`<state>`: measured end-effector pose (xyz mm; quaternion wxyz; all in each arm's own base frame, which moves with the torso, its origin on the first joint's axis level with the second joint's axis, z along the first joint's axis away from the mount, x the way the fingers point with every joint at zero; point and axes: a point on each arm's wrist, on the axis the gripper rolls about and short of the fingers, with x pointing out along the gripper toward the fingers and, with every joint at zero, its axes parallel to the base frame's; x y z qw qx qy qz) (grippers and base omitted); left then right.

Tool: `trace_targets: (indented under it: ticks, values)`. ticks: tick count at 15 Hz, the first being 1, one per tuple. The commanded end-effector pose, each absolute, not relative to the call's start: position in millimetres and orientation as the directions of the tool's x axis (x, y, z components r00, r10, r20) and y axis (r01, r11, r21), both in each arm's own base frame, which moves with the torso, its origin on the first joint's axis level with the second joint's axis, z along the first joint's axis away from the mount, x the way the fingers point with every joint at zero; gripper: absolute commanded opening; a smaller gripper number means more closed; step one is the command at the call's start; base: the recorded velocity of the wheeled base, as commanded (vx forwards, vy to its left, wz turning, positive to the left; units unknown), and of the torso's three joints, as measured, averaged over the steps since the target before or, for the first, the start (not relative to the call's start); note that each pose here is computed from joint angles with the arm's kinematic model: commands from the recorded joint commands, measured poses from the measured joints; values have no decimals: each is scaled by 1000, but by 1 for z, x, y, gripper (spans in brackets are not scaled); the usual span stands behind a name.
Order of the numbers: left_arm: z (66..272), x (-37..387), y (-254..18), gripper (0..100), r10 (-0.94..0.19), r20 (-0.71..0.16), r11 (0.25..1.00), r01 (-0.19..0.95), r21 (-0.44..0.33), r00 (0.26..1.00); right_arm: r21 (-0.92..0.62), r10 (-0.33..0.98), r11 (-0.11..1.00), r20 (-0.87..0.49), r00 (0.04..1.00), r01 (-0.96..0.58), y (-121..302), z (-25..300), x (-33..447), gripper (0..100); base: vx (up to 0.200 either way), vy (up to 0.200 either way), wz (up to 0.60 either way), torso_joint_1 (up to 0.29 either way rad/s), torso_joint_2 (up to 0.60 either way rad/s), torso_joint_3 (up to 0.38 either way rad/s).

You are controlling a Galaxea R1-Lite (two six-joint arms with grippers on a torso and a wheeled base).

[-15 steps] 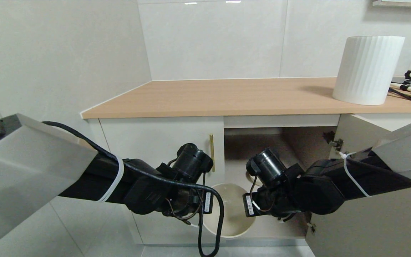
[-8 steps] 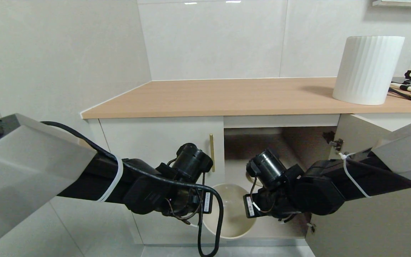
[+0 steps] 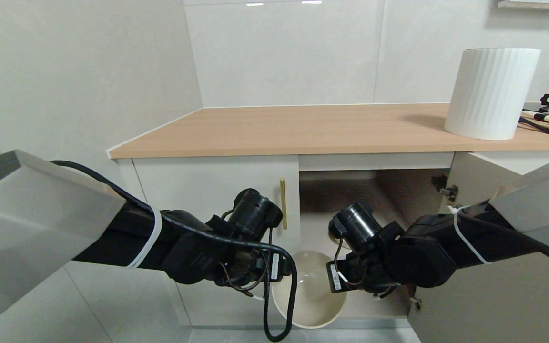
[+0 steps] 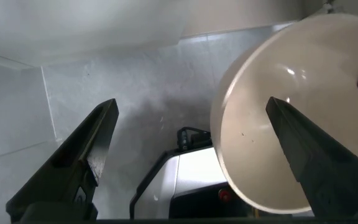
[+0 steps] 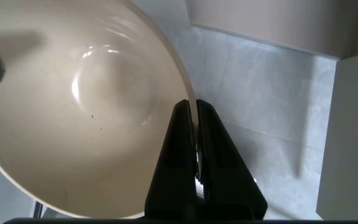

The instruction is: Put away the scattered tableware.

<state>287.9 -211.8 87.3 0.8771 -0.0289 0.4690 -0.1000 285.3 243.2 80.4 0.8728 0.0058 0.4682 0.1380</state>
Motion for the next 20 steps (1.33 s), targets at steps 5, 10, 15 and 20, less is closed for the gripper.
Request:
trace_targets:
  ticks: [5,10,15,20]
  values:
    - [94,287,-211,100,-212,-807,977,149,-155,552,121,109,992,-789,605,-22,188,59,338,0,0,0,0,0,0,0]
    - [94,287,-210,100,-212,-806,977,148,-155,553,202,71,975,-667,742,88,156,35,392,0,0,0,0,0,0,0]
    - [94,287,-210,100,-212,-806,977,148,-155,553,253,-11,943,-621,783,214,137,20,434,0,0,0,0,0,0,0]
    - [94,287,-211,100,-212,-805,977,148,-156,554,272,-33,930,-606,795,246,128,11,455,0,0,0,0,0,0,0]
